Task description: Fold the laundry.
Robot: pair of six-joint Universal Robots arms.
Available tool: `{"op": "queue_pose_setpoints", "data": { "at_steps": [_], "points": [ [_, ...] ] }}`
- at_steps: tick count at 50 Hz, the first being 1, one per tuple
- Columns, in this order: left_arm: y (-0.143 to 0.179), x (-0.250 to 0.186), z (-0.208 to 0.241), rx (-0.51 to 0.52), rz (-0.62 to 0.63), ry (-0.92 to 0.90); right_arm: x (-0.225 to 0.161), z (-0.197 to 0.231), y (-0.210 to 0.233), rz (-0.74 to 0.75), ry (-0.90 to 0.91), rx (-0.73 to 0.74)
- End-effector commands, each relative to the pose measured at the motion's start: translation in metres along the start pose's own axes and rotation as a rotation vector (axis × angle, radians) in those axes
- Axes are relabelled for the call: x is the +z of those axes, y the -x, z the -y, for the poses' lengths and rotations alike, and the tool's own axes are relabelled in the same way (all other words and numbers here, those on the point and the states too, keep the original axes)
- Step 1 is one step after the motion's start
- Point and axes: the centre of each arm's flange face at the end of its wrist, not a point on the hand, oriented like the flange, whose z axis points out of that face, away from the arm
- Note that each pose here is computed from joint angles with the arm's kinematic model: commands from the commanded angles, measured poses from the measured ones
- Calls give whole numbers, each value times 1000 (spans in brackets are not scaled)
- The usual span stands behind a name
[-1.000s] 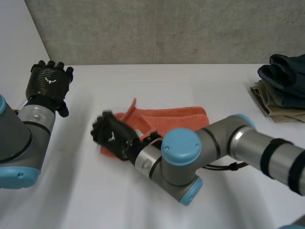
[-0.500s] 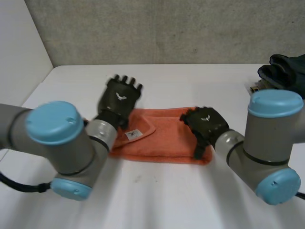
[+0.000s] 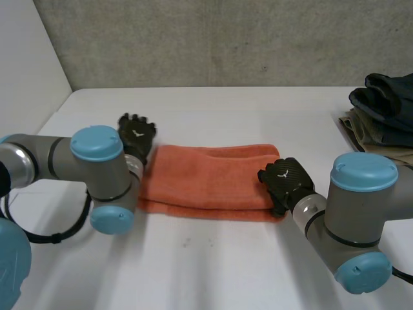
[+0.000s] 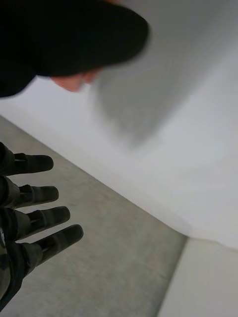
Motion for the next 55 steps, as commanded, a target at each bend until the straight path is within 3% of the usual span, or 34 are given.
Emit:
{"op": "queue_pose_setpoints", "data": {
  "at_steps": [1,7,14,20,25,28,32,38,41,45,49,50,55],
  "points": [
    [-3,-19,0,52,-9,28,-2,-3,2,2,12,-46],
    [6,-49,30,-74,-21,-35,-6,-8,-1,-19,39,-52],
    [21,-70,39,-112,-14,-48,-25,-9,-20,-75,82,-119],
    [33,-89,42,-129,-17,-57,-41,-19,-54,-159,211,-362],
    [35,-97,44,-155,-41,-72,-32,2,-70,-259,158,-482],
    [36,-98,46,-173,-40,-77,-27,35,-51,-259,-1,-519],
    [38,-100,50,-193,-34,-87,-32,74,7,-136,-262,-567],
    [43,-104,56,-202,-25,-104,-41,59,104,207,-466,-631],
    [44,-105,57,-203,-22,-108,-41,55,113,235,-466,-631],
    [44,-107,62,-205,-24,-122,-43,56,111,243,-458,-536],
    [43,-108,68,-209,-26,-141,-44,82,68,171,-459,-275],
    [42,-108,71,-208,-31,-153,-44,91,42,126,-462,-152],
    [33,-116,92,-225,-58,-217,-44,93,-7,86,-413,191]
  ]
}}
